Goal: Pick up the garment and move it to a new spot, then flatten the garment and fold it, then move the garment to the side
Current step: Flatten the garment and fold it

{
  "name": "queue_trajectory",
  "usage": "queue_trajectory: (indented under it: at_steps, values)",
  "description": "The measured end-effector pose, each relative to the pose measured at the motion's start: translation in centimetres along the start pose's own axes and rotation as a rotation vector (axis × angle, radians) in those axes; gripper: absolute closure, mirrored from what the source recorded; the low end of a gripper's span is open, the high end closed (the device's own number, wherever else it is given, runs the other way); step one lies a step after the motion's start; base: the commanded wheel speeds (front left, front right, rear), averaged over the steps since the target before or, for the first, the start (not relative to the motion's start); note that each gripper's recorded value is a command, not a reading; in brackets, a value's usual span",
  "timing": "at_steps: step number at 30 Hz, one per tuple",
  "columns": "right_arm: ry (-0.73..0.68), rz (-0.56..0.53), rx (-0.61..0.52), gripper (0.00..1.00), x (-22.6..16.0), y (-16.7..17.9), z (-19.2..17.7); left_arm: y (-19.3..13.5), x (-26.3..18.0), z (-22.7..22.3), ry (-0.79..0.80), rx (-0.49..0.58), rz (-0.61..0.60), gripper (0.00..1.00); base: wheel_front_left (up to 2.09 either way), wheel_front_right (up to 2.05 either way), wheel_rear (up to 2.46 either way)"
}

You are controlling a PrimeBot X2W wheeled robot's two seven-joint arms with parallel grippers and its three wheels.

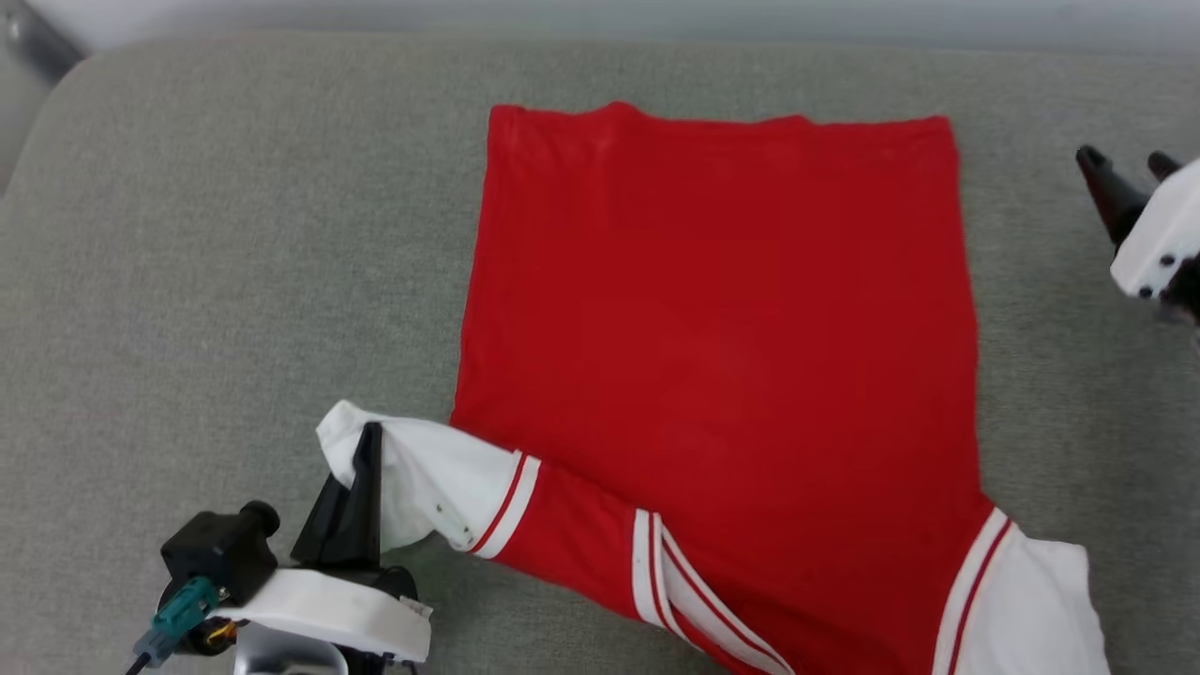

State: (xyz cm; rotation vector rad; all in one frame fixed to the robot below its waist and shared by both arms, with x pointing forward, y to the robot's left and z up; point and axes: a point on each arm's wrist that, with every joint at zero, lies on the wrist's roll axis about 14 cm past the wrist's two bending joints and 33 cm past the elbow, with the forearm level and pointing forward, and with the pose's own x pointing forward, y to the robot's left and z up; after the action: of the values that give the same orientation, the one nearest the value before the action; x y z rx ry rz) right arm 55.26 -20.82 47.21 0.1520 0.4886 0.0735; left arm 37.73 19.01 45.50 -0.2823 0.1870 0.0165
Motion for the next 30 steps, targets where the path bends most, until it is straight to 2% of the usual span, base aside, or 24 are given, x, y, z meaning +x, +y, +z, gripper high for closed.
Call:
queue_trajectory:
  at_steps: [5, 9, 17, 18, 19, 20, 25, 30]
  values:
    - [0.217, 0.072, -0.03, 0.0, 5.3, 3.1, -0.9, 0.4, 1.6, -0.1, -0.016, 0.003, 0.011, 1.0, 0.0, 0.0, 0.0]
    - [0.36, 0.09, -0.046, 0.0, 8.6, 4.1, -2.7, 0.7, 2.5, -0.8, -0.011, 0.004, 0.024, 1.0, 0.0, 0.0, 0.0]
    - [0.567, 0.131, -0.04, 0.0, 12.7, 6.2, -8.2, 2.1, 3.4, -3.1, 0.037, 0.004, 0.069, 1.0, 0.0, 0.0, 0.0]
    - [0.585, 0.134, -0.037, 0.33, 12.8, 6.3, -8.5, 2.2, 3.3, -3.3, 0.042, 0.005, 0.073, 1.0, 0.0, 0.0, 0.0]
    - [0.597, 0.136, -0.036, 0.75, 13.0, 6.3, -8.7, 2.4, 3.3, -3.4, 0.047, 0.007, 0.079, 1.0, 0.0, 0.0, 0.0]
    - [0.606, 0.137, -0.035, 1.0, 13.0, 6.4, -8.8, 2.6, 3.2, -3.5, 0.049, 0.009, 0.083, 1.0, 0.0, 0.0, 0.0]
    - [0.611, 0.151, -0.053, 1.0, 12.3, 6.9, -8.4, 2.6, 3.2, -3.4, 0.046, 0.012, 0.079, 1.0, 0.0, 0.0, 0.0]
    - [0.544, 0.127, -0.146, 1.0, 10.8, 6.2, -6.4, 2.7, 2.7, -2.7, 0.036, 0.012, 0.079, 1.0, 0.0, 0.0, 0.0]
